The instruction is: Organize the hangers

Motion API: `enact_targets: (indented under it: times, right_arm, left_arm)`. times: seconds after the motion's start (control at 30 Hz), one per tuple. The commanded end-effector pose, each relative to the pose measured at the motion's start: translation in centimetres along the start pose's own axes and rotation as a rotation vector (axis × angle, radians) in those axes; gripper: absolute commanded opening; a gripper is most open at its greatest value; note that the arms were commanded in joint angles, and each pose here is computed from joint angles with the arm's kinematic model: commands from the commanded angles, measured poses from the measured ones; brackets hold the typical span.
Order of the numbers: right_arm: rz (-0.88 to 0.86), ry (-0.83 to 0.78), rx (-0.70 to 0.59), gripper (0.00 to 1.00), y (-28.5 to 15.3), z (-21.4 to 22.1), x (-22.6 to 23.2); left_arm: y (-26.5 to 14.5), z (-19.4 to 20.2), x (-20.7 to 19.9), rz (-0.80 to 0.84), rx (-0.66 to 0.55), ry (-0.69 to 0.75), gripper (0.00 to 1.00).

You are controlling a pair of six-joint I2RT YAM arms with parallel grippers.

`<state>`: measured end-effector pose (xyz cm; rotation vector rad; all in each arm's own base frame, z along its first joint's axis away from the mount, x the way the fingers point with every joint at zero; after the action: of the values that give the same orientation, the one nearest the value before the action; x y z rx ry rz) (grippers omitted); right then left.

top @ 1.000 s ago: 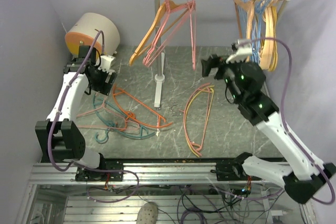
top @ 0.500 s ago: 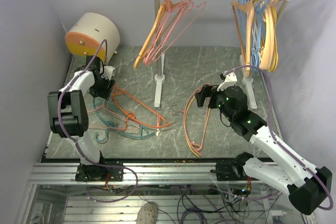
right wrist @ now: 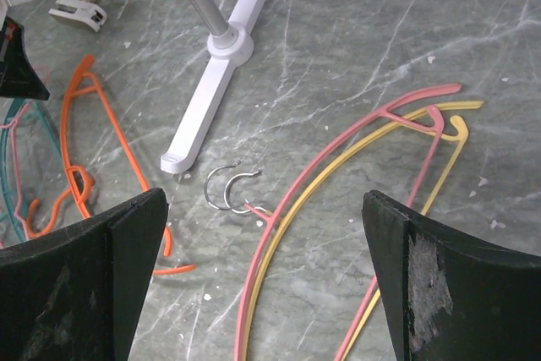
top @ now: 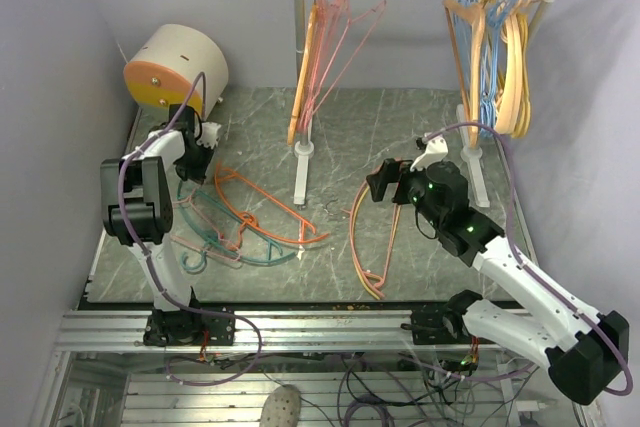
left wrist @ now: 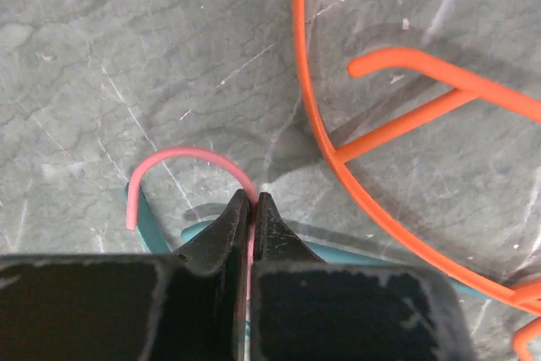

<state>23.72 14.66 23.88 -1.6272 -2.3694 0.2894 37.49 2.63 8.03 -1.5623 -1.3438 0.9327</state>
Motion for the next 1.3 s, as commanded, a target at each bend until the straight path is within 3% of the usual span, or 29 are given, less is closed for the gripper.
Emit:
enact_targets:
  times: [0.0,0.13,0.23,0.4,0.53,0.77,1.1,1.13,1.2,1.27]
  right_arm:
    - [-0.062,-0.012,-0.007,1.00,0.2,0.4,0.7]
    - [-0.410,-0.039,0.039,1.00,0.9,3.6,4.3]
    - [-0.626,0.049,0.047,1.00,1.4,4.6,7.3]
    - [-0.740,0.052,0.023,0.99,2.7,5.0,11.6]
    - [-0.833,0.058,0.021,0.99,3.9,4.3,15.5]
    - [-0.971,0.062,0.002,0.98,5.1,3.6,21.5]
    - [-1.088,0.038,0.080,0.95,5.7,5.8,27.0]
    - [-1.095,0.040,0.088,0.90,5.8,6.1,27.3]
    - [-1.115,0.044,0.100,0.63,5.6,6.5,27.7]
    - [-1.121,0.043,0.104,0.07,5.5,6.4,28.1]
  left_arm:
    - [-2.4,-2.1,-1.0,0.064,-0.071,0.009,0.07]
    - [-8.1,-3.2,-2.9,0.156,-0.110,0.027,0.07]
    - [-12.8,-3.8,-4.3,0.141,-0.206,0.082,0.07]
    - [-18.3,-4.0,-8.7,0.125,-0.312,0.131,0.07]
    - [-19.9,-3.8,-11.4,0.111,-0.362,0.166,0.07]
    - [-20.2,-3.8,-11.8,0.114,-0.380,0.179,0.07]
    - [-21.1,-3.8,-12.2,0.109,-0.405,0.196,0.07]
    - [-21.2,-3.8,-12.2,0.113,-0.410,0.196,0.07]
    - [-21.5,-3.8,-12.3,0.117,-0.420,0.194,0.07]
    - [-21.9,-3.7,-12.3,0.120,-0.428,0.195,0.07]
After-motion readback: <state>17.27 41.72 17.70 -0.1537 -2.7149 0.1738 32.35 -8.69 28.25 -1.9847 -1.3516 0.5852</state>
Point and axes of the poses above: each gripper's point midway between its finger pads, its own y axis out along the fingers, its own x axis along the line the jaws close on, z = x × y, the point moved 6 cm from there along -y, back along the fingers, and after that the axes turned 10 degrees about -y, right-handed, at the moved point
